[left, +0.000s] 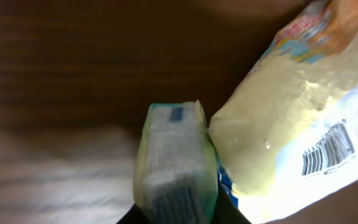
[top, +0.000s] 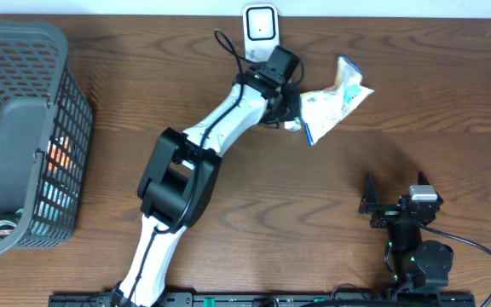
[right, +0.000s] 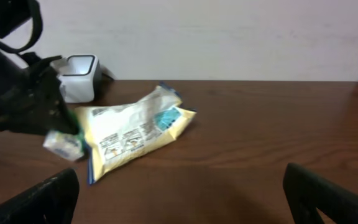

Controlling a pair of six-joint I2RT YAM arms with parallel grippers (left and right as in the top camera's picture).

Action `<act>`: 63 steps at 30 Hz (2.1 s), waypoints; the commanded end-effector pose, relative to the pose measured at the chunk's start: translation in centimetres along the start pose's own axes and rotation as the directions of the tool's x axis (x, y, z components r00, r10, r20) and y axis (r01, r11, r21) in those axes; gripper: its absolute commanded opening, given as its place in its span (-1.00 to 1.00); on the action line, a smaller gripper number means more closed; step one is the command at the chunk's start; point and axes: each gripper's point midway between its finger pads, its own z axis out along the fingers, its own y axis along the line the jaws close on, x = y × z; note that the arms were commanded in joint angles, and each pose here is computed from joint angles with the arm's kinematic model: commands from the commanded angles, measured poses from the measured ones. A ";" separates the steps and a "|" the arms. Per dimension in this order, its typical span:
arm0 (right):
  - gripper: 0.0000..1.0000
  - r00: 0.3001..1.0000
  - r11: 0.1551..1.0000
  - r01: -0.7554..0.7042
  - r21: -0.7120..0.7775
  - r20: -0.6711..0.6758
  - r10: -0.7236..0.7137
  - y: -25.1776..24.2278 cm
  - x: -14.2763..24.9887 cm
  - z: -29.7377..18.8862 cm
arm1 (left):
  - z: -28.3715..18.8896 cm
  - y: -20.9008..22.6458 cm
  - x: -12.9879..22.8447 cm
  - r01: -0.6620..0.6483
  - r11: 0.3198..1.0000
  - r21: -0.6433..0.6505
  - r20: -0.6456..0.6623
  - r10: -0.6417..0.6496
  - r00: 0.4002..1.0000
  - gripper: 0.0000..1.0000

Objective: Scan the item barcode
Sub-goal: 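Carry the small box to the scanner and release it beside the bag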

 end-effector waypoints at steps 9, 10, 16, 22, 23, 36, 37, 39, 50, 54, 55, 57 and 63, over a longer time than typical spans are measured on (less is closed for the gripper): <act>0.99 1.000 1.000 -0.004 0.002 -0.002 0.004 -0.1 0.1 0.0 | -0.3 -1.6 -3.9 -0.081 0.994 0.074 0.142 0.070 0.987 -0.85; 0.99 1.000 1.000 -0.004 0.002 -0.002 0.004 -0.1 0.1 0.0 | -0.4 -0.9 -3.9 -0.076 0.995 0.063 0.134 0.067 0.989 -0.85; 0.99 1.000 1.000 -0.004 0.002 -0.002 0.004 -0.1 0.1 0.0 | -1.2 3.4 -3.5 0.005 1.000 -0.013 0.057 -0.004 0.998 -0.84; 0.99 1.000 1.000 -0.004 0.002 -0.002 0.004 -0.1 0.1 0.0 | -2.5 2.3 -2.8 -0.032 0.994 0.107 -0.017 0.034 0.999 -0.84; 0.98 1.000 1.000 -0.004 0.002 -0.002 0.004 -0.1 0.1 0.0 | -2.8 1.8 -2.8 -0.035 0.992 0.125 -0.020 0.037 0.999 -0.84; 0.99 1.000 1.000 -0.004 0.002 -0.002 0.004 -0.1 0.1 0.0 | -4.1 -1.3 -2.8 -0.066 0.963 0.262 -0.021 0.074 0.997 -0.49; 0.98 1.000 1.000 -0.004 0.002 -0.002 0.004 -0.1 0.1 0.0 | -4.3 -2.0 -2.8 -0.074 0.953 0.295 -0.021 0.084 0.996 -0.48; 0.99 1.000 1.000 -0.004 0.002 -0.002 0.004 -0.1 0.1 0.0 | -4.6 -3.4 -2.6 -0.091 0.929 0.360 -0.023 0.106 0.994 -0.44; 0.99 1.000 1.000 -0.004 0.002 -0.002 0.004 -0.1 0.1 0.0 | -4.9 -2.9 -3.3 -0.086 0.928 0.361 -0.008 0.096 0.995 0.18; 0.98 1.000 1.000 -0.004 0.002 -0.002 0.004 -0.1 0.1 0.0 | -6.1 -2.6 -4.2 -0.073 0.922 0.379 0.005 0.077 0.997 0.18; 0.99 1.000 1.000 -0.004 0.002 -0.002 0.004 -0.1 0.1 0.0 | -6.7 -2.7 -4.6 -0.075 0.920 0.385 0.015 0.075 0.997 0.18; 0.99 1.000 1.000 -0.004 0.002 -0.002 0.004 -0.1 0.1 0.0 | -8.5 -2.7 -5.6 -0.086 0.916 0.393 0.052 0.071 0.996 0.17; 0.98 1.000 1.000 -0.004 0.002 -0.002 0.004 -0.1 0.1 0.0 | -16.8 -3.2 -9.2 -0.187 0.894 0.406 0.242 0.092 0.966 0.16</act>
